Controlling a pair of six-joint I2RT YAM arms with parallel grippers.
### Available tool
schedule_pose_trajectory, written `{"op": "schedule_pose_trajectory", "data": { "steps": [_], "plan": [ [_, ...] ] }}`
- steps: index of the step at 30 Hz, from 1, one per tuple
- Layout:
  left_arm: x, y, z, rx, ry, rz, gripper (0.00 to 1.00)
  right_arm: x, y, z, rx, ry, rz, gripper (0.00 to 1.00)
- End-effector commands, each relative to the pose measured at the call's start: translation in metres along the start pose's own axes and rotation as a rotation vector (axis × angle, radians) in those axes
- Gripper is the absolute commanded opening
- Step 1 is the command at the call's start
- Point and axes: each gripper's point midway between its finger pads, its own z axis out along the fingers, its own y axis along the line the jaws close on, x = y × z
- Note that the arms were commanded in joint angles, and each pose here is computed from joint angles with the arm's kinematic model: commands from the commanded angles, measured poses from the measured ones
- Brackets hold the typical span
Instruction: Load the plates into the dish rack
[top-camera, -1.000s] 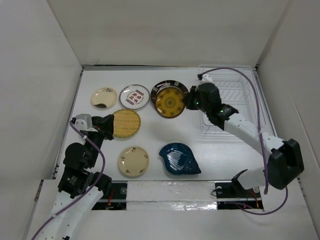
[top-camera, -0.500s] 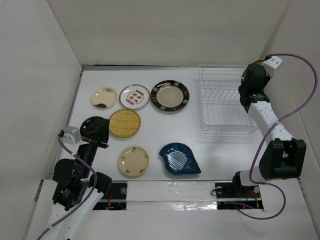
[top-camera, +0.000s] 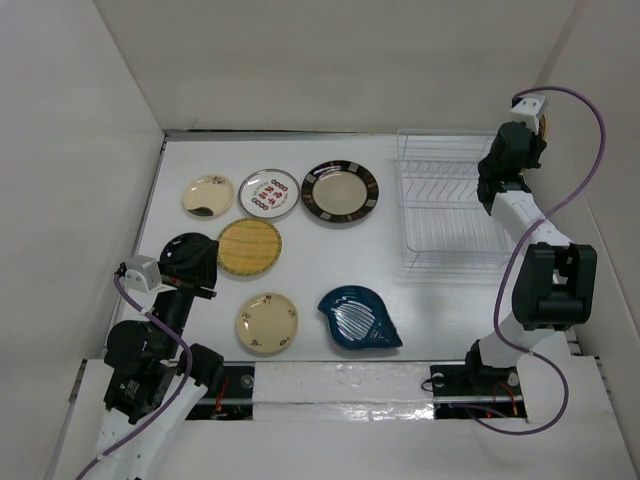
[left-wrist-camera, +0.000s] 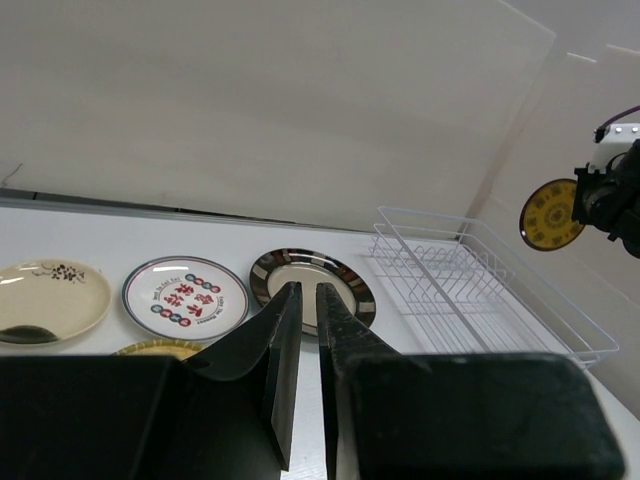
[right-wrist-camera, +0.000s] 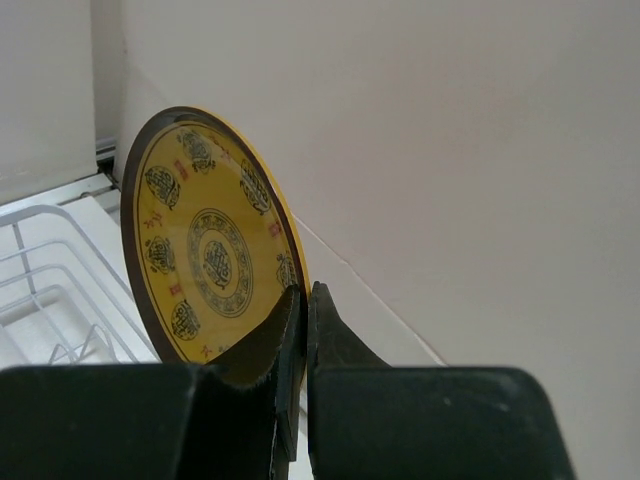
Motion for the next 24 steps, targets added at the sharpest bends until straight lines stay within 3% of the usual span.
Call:
{"op": "schedule_pose_trajectory", "data": {
  "steps": [1, 24],
  "plan": [
    [-0.012, -0.005, 0.001, 0.016, -0.037, -0.016, 0.09, -0.036, -0.001, 0.008, -0.010, -0.100, 0.067, 0.00],
    [-0.008, -0.003, 0.005, -0.001, -0.020, -0.012, 0.10, 0.043, 0.089, -0.002, -0.147, -0.019, -0.131, 0.02]
  ]
}}
